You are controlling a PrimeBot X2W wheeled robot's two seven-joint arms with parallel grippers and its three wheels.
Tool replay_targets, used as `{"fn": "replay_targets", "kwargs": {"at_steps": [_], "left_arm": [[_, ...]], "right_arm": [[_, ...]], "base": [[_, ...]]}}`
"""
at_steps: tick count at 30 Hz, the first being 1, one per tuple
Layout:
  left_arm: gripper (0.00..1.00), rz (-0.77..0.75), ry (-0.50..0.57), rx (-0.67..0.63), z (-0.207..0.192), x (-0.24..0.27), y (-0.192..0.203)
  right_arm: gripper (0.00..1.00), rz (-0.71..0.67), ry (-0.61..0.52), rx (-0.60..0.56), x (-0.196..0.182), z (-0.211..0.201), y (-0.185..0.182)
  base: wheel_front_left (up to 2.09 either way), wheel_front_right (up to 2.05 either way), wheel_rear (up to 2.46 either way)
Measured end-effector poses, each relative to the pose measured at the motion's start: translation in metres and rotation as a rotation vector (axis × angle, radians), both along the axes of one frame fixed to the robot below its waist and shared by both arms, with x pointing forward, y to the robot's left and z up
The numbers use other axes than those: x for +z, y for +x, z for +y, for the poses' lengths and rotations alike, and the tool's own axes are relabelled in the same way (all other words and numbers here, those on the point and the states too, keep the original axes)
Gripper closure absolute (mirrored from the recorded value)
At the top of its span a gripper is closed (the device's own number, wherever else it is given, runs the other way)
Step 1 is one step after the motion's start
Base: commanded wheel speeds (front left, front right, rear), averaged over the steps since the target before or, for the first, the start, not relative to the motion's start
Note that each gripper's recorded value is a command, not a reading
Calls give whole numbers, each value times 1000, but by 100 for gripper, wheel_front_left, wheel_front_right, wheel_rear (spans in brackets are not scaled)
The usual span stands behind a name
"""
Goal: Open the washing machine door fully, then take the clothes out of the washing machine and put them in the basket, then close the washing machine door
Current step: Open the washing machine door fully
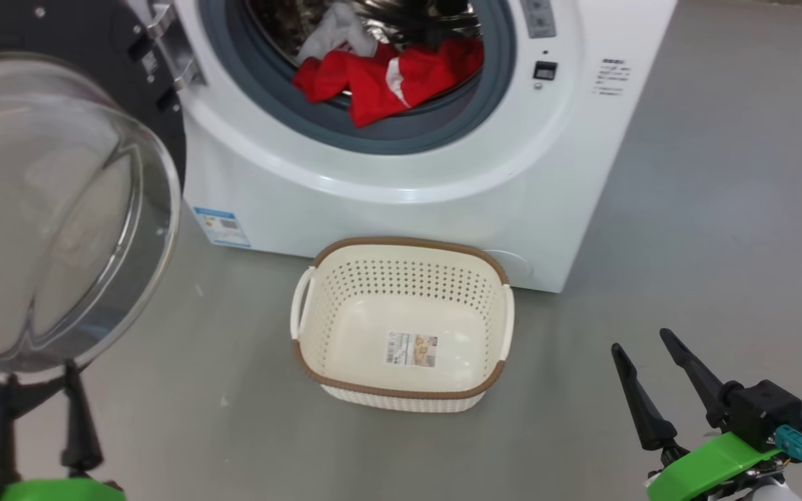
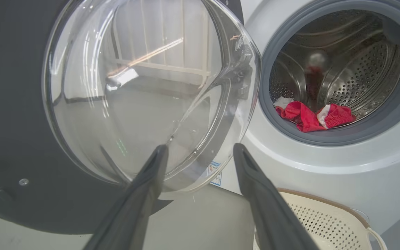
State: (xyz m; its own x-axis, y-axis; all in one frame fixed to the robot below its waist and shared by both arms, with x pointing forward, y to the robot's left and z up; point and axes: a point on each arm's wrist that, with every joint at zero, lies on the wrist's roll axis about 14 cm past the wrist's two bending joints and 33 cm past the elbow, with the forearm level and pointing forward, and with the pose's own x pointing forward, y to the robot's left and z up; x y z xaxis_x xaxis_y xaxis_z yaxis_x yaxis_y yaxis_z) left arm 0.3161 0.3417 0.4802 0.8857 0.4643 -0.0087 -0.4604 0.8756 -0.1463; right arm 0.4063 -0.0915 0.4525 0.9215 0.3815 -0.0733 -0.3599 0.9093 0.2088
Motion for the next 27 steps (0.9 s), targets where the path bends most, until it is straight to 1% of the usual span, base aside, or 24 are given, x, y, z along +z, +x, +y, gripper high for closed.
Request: {"fn": "replay_targets", "kwargs": {"at_steps": [7, 14, 16, 22, 27], "left_arm": [[0, -9, -28, -157, -49, -3, 22], [0, -9, -78, -305, -97, -10, 41], [0, -14, -75, -350, -110, -8, 48], [0, -15, -86, -450, -141, -8, 62], [0, 4, -94, -506, -159, -15, 68]], "right_arm": [[0, -16, 6, -83, 7, -25, -4], [0, -24, 2, -164, 11, -53, -13], [0, -28, 1, -190, 12, -61, -16], [0, -23, -6, -270, 12, -88, -29], [0, -22, -5, -324, 12, -106, -38]], "base": [[0, 0, 0], [0, 0, 0], [0, 0, 0], [0, 0, 0], [0, 0, 0]]}}
